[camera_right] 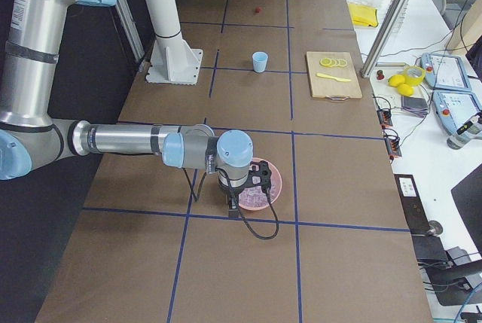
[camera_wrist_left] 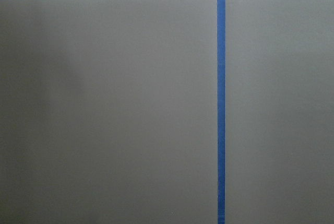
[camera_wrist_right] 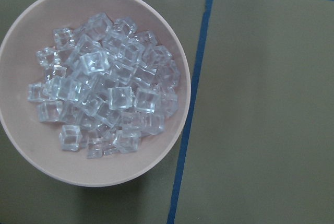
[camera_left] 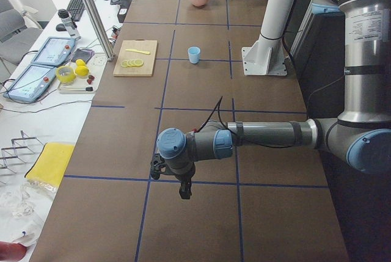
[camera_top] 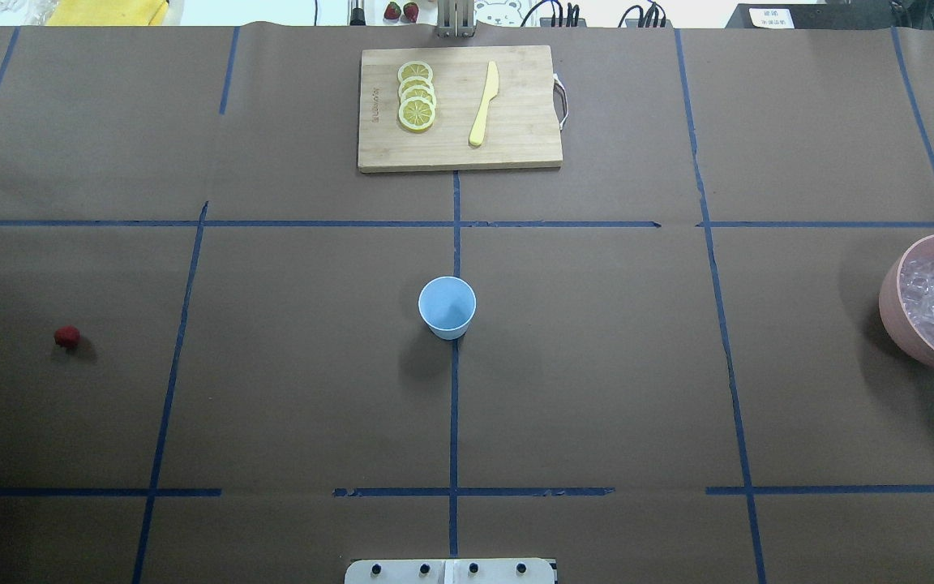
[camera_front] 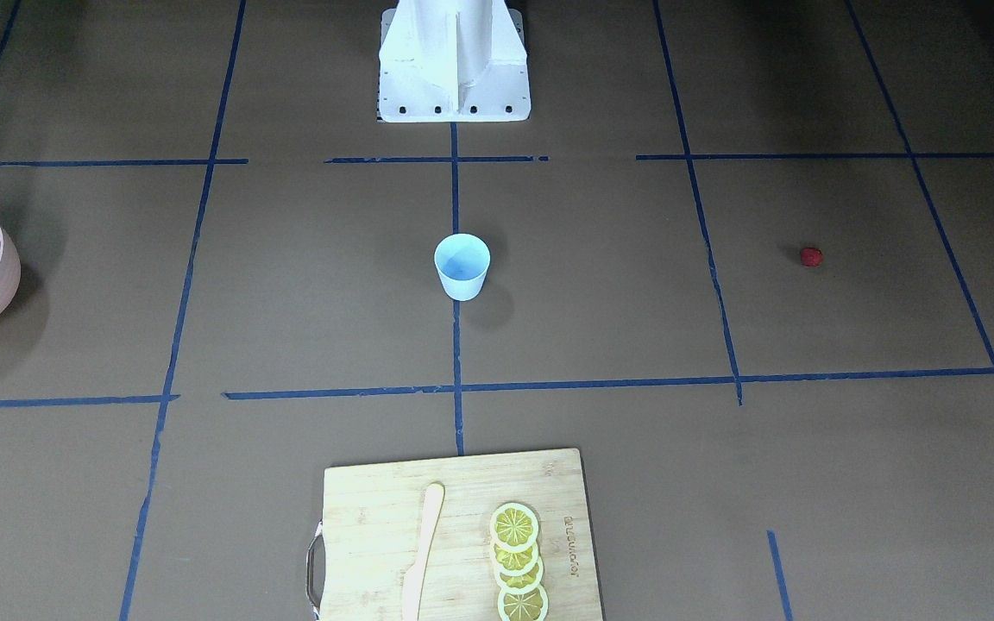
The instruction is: Put ice and strawberries in cup
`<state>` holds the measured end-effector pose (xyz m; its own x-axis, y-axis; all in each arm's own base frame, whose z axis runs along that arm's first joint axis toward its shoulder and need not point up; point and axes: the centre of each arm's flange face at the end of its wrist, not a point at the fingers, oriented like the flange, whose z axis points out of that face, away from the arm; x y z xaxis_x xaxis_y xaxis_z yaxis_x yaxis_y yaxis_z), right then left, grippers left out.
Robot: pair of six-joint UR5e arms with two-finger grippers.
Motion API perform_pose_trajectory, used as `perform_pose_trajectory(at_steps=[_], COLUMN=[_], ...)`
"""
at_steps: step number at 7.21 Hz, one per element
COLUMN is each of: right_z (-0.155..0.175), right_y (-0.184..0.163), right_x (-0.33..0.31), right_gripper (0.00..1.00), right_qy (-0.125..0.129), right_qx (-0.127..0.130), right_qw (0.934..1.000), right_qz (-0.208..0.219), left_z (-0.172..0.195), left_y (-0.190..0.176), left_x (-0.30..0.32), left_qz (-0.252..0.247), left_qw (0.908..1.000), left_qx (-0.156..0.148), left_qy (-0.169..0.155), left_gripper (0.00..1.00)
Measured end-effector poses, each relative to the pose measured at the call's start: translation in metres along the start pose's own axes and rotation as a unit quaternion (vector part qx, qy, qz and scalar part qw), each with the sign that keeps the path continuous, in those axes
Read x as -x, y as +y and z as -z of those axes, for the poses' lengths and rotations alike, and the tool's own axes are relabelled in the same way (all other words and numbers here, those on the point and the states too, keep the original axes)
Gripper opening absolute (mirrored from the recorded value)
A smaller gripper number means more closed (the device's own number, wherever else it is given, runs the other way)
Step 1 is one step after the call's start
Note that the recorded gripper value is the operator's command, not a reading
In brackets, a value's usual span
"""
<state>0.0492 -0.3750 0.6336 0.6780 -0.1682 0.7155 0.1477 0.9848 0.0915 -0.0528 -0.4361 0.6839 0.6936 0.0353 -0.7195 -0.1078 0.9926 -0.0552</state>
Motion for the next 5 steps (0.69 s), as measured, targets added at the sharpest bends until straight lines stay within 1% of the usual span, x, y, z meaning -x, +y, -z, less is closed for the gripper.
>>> perform_pose_trajectory(at_steps=[1,3,4,5], right_z=[-0.007,-0.028,-0.039,-0.048], right_y=[-0.006,-0.019,-0.023,-0.027], right_x=[0.011,0.033,0.041,0.046], right_gripper=[1.0,0.98,0.96,0.9], right_qy=[-0.001,0.006,0.016,0.032], right_qx=[-0.001,0.004,0.009,0.015], right_qw=[0.9997,0.9966,0.9944,0.9919], right_qz=[0.025,0.082,0.104,0.122], left_z=[0.0,0.002,0.003,0.003], left_y=[0.0,-0.003,-0.005,-0.005], left_x=[-0.001,-0.002,-0.003,-0.004], left_qz=[-0.002,-0.018,-0.025,-0.028], left_qw=[1.0,0.9997,0.9994,0.9992], left_qx=[-0.001,-0.018,-0.024,-0.027], left_qy=[0.001,0.0,-0.001,-0.001], left_gripper=[1.0,1.0,1.0,1.0])
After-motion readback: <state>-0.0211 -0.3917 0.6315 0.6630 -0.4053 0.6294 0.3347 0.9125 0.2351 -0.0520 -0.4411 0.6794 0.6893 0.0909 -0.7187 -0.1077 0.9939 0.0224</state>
